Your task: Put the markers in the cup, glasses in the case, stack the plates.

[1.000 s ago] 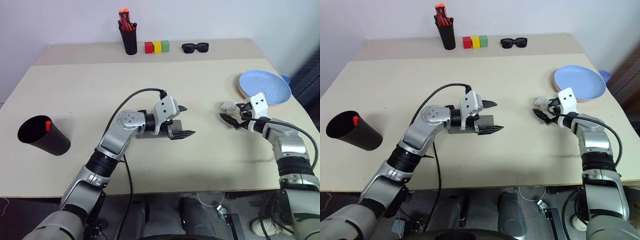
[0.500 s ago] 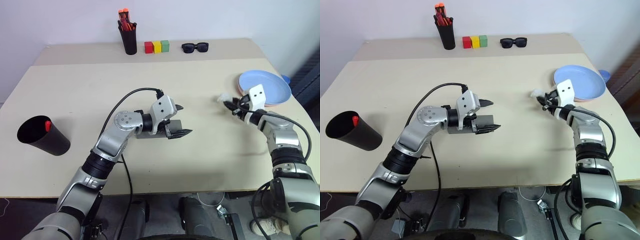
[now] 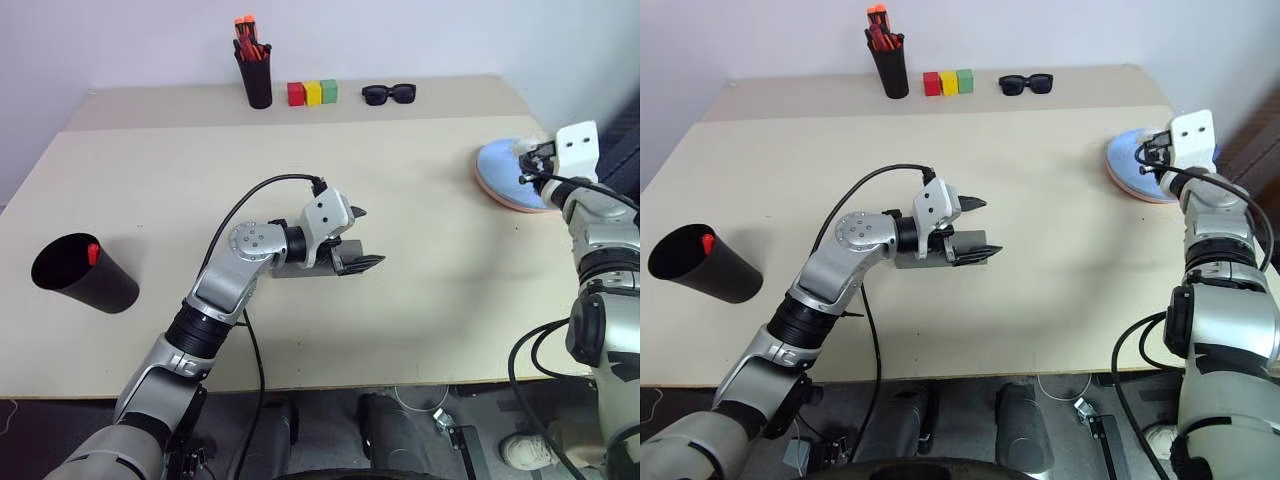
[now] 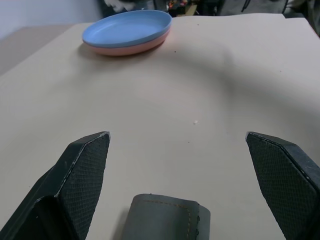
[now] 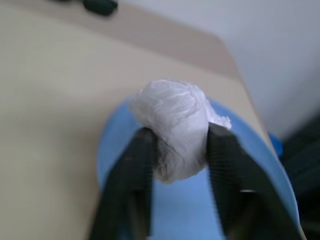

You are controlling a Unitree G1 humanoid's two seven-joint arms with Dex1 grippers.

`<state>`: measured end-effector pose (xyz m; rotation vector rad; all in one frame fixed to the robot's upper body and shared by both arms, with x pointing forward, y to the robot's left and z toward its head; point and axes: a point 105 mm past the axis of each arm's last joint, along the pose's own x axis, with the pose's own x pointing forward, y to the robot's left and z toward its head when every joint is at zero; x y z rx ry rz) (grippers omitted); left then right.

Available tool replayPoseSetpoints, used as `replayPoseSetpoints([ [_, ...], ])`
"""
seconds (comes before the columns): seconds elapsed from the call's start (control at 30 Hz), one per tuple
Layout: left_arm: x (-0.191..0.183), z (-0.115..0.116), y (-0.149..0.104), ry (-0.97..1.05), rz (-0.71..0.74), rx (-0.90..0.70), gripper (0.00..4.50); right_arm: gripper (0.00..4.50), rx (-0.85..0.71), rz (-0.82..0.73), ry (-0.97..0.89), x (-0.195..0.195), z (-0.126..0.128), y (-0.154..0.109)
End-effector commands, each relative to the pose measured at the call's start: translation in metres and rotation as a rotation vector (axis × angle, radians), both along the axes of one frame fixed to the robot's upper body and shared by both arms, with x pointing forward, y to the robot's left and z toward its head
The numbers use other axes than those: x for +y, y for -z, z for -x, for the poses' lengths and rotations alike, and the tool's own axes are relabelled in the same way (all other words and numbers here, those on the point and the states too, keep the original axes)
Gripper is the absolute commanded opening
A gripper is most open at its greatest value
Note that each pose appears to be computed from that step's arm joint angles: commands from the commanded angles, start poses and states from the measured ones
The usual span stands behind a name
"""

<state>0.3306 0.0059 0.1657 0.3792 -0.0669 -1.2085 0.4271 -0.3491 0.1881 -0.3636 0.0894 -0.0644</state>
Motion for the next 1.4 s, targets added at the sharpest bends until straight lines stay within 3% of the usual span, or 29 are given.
replayPoseSetpoints([
  [0.03, 0.005, 0.000, -0.014, -0.024, 0.033, -0.050, 4.50, 3.39, -0.064, 0.046, 0.013, -0.002, -0.002, -0.024],
  [0.1, 0.006, -0.002, -0.016, -0.035, 0.035, -0.062, 4.50, 4.37, -0.078, 0.049, 0.028, -0.003, -0.002, -0.024],
  [0.13, 0.007, -0.002, -0.016, -0.039, 0.038, -0.067, 4.50, 4.45, -0.086, 0.040, 0.028, -0.003, -0.002, -0.025],
  [0.27, 0.011, -0.008, -0.026, -0.104, 0.125, -0.120, 4.50, 4.45, -0.162, 0.023, -0.002, -0.001, 0.001, -0.035],
  [0.37, 0.029, -0.023, -0.046, -0.290, 0.255, -0.321, 4.50, 4.45, -0.242, -0.024, -0.107, 0.010, 0.005, -0.043],
  [0.47, 0.039, -0.018, -0.044, -0.255, 0.317, -0.267, 4.50, 4.45, -0.282, -0.042, -0.314, 0.035, 0.018, -0.037],
  [0.6, 0.060, -0.007, -0.045, -0.245, 0.458, -0.152, 4.50, 4.45, -0.235, -0.078, -0.543, 0.073, 0.066, -0.009],
  [0.8, 0.097, 0.028, -0.023, -0.346, 0.486, -0.144, 4.50, 4.45, -0.132, -0.043, -0.582, 0.091, 0.138, 0.008],
  [1.0, 0.130, 0.062, -0.005, -0.360, 0.428, -0.051, 4.50, 4.45, -0.052, -0.090, -0.589, 0.103, 0.186, 0.012],
  [1.13, 0.152, 0.075, -0.002, -0.421, 0.405, -0.045, 4.50, 4.45, 0.015, -0.093, -0.577, 0.106, 0.204, 0.024],
  [1.4, 0.179, 0.064, 0.007, -0.565, 0.346, -0.098, 4.50, 4.45, 0.081, -0.073, -0.464, 0.071, 0.210, 0.050],
])
